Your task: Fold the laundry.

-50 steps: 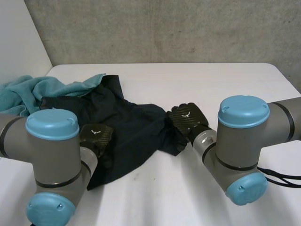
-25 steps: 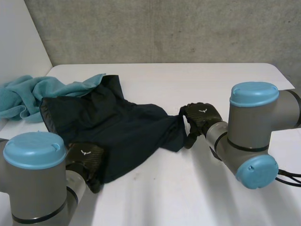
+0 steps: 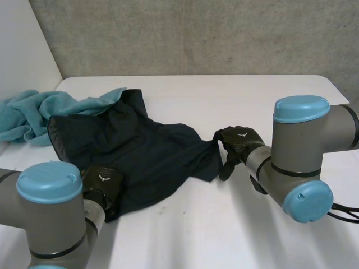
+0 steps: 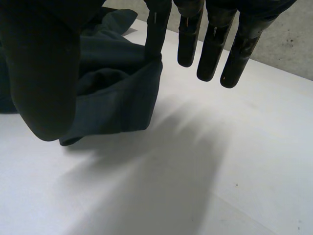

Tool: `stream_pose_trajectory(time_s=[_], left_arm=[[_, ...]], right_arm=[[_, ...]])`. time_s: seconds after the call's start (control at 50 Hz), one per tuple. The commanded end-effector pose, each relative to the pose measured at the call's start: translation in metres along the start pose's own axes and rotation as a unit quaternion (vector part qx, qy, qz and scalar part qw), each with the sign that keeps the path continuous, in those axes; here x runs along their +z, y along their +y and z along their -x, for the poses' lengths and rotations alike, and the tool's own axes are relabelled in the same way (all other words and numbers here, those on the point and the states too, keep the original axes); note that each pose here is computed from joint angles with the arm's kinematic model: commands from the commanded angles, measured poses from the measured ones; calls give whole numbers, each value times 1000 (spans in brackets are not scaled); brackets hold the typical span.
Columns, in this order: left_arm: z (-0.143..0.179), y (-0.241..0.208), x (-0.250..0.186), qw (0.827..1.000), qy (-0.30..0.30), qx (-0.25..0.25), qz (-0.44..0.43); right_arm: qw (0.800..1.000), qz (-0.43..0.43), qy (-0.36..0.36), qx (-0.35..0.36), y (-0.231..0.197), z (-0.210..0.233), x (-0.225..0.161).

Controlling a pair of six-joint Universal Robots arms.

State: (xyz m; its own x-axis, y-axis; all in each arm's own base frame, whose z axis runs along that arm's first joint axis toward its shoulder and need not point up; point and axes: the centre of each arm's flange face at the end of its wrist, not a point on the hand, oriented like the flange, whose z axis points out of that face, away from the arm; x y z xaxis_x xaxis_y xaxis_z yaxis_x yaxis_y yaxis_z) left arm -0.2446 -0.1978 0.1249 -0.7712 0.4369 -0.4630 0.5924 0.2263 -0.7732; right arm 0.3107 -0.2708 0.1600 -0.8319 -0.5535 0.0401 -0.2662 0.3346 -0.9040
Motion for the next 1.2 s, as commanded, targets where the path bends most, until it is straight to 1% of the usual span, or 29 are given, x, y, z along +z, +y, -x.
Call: stream_pose_trajectory(time_s=[0.02, 0.06, 0.12, 0.14, 0.2, 0.22, 0.28, 0.3, 0.32, 0.36, 0.38, 0.44, 0.46, 0.48, 0.52, 0.54, 0.58, 0.6, 0.66, 0.68, 0.74, 0.76, 0.86, 0.94, 1.0, 1.04, 1.06, 1.12, 1.2], left_arm=[[13, -5, 12, 1000, -26, -2, -4], [21, -10, 15, 999, -41, 6, -10], [45, -26, 26, 995, -90, 15, -31], [63, -39, 30, 991, -126, 15, -53], [93, -61, 36, 979, -181, 18, -91], [111, -77, 38, 969, -216, 26, -119], [137, -108, 36, 946, -271, 37, -176], [149, -130, 31, 927, -303, 37, -219], [154, -141, 28, 917, -317, 36, -240], [157, -161, 21, 901, -331, 30, -277], [153, -180, 13, 888, -333, 22, -317], [131, -208, -3, 873, -312, 14, -374], [116, -223, -10, 865, -293, 11, -406], [108, -227, -12, 864, -283, 11, -417], [87, -234, -13, 861, -257, 11, -438], [68, -241, -13, 859, -234, 12, -456], [41, -246, -16, 857, -201, 13, -474], [12, -247, -19, 857, -164, 17, -488], [-24, -242, -17, 861, -118, 22, -495], [-47, -235, -15, 865, -85, 27, -493], [-78, -220, -13, 871, -39, 34, -489], [-96, -207, -11, 875, -9, 39, -482], [-134, -171, -17, 884, 64, 65, -458], [-136, -165, -19, 886, 72, 69, -454], [-125, -175, -25, 883, 60, 61, -461], [-111, -184, -28, 882, 43, 53, -466], [-98, -192, -32, 881, 27, 45, -470], [-72, -197, -36, 886, -9, 31, -462], [-48, -194, -46, 893, -28, 27, -448]], right_arm=[[1000, -3, 1, -1, -2, 0, -1], [1000, -6, 1, -1, -4, -1, -1], [1000, -12, 4, -1, -8, -3, -3], [1000, -17, 8, 1, -12, -6, -5], [1000, -23, 13, 2, -17, -10, -8], [1000, -26, 18, 2, -20, -14, -10], [999, -26, 23, -2, -21, -18, -12], [999, -25, 26, -4, -20, -21, -12], [999, -26, 28, -3, -21, -23, -13], [999, -23, 33, -2, -20, -26, -13], [999, -22, 35, -1, -20, -27, -13], [999, -23, 37, -1, -19, -29, -14], [999, -24, 38, 0, -19, -30, -14], [999, -24, 39, 0, -19, -31, -14], [999, -30, 44, 2, -21, -34, -16], [998, -32, 45, 2, -23, -36, -17], [998, -39, 50, 3, -27, -39, -19], [997, -45, 55, 4, -30, -42, -20], [997, -50, 63, 7, -34, -49, -22], [996, -51, 70, 9, -35, -54, -22], [995, -56, 81, 13, -39, -62, -23], [994, -59, 90, 16, -41, -69, -23], [992, -63, 110, 23, -45, -88, -23], [990, -71, 122, 25, -50, -100, -22], [990, -75, 121, 11, -54, -105, -21], [991, -75, 111, -13, -56, -103, -21], [991, -76, 108, -22, -57, -103, -21], [990, -81, 101, -51, -62, -101, -23], [987, -88, 96, -93, -70, -96, -31]])
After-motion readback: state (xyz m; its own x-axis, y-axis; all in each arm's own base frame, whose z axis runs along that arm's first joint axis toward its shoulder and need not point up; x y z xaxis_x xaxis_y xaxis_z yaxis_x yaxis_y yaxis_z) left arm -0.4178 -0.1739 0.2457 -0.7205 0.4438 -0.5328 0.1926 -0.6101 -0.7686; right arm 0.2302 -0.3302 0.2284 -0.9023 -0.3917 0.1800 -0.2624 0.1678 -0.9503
